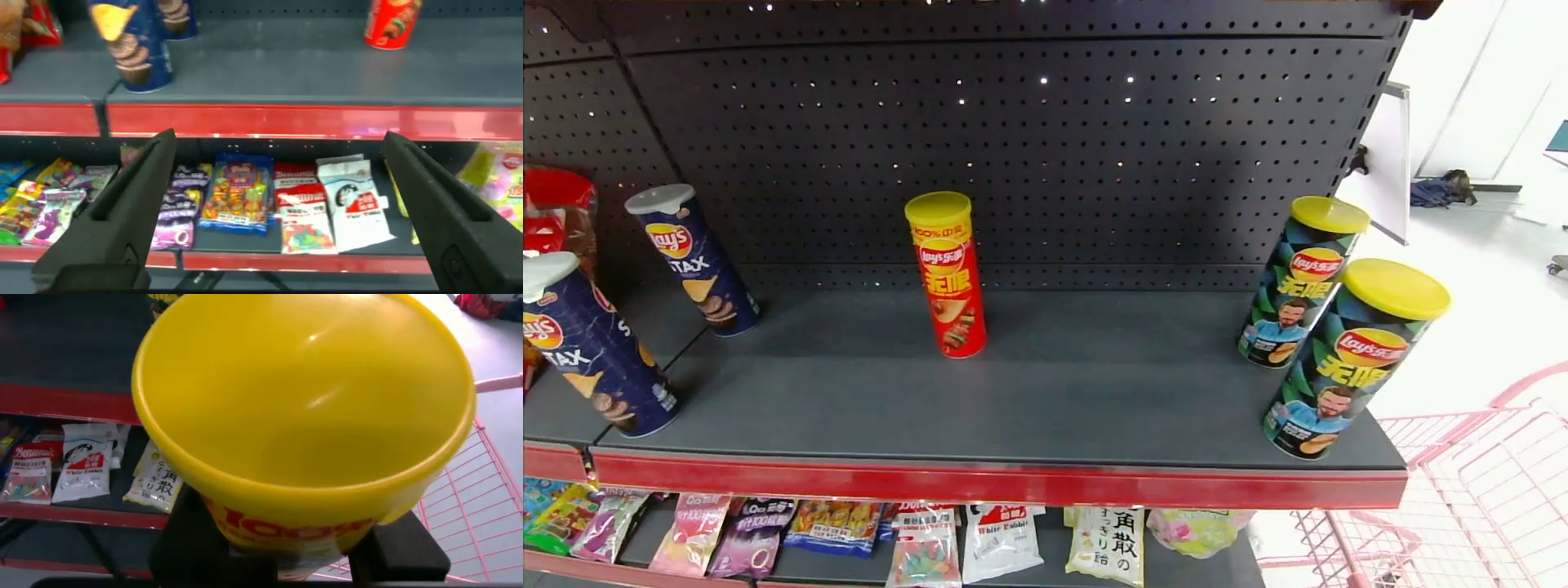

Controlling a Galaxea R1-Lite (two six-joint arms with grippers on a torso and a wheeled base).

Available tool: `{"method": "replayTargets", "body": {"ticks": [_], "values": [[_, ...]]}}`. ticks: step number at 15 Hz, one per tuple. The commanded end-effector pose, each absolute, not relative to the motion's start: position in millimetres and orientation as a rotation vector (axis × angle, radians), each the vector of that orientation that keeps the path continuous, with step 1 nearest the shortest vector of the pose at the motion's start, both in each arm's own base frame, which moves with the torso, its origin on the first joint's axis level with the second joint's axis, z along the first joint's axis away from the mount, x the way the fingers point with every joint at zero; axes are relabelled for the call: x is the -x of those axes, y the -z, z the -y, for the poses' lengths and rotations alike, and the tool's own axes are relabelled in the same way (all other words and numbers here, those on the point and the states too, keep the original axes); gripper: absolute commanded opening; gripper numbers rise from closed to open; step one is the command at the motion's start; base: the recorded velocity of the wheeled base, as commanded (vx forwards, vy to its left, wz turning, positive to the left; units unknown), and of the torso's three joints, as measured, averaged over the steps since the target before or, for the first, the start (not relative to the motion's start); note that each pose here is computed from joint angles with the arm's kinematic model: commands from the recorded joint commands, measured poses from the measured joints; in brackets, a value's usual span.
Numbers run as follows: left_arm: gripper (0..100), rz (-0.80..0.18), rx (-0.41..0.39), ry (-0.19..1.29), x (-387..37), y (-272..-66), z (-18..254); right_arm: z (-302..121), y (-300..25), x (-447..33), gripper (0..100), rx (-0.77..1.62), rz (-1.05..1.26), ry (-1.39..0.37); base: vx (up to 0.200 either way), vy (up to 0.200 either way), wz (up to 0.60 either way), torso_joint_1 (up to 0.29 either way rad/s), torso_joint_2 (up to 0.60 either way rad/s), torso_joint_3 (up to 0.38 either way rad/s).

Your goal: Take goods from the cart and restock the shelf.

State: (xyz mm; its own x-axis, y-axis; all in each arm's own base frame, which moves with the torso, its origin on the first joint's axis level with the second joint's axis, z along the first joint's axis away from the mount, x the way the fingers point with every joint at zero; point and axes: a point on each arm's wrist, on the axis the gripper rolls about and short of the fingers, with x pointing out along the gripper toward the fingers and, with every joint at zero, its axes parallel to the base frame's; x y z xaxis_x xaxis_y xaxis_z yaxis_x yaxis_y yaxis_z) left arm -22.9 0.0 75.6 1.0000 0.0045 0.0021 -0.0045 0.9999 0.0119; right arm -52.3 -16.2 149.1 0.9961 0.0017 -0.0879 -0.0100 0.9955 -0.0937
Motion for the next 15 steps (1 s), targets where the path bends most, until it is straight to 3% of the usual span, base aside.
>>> {"method": "replayTargets", "body": {"ticks": [1,10,15], "values": [[100,0.002,-0.012,-0.005,22.8,-75.6,0.0,16.4,-148.5,53.4,0,0.094,-0.081,-0.005,0.0,0.2,0.0,0.007,0.0,-0.002],[100,0.002,-0.012,-0.005,22.8,-75.6,0.0,16.0,-144.8,51.7,0,0.085,-0.096,-0.005,0.0,0.2,0.0,0.003,0.0,0.001],[100,0.002,-0.006,-0.005,22.8,-75.6,0.0,7.7,-131.0,37.8,0,0.035,-0.103,-0.225,0.0,0.0,0.0,0.0,0.0,0.0]]}}
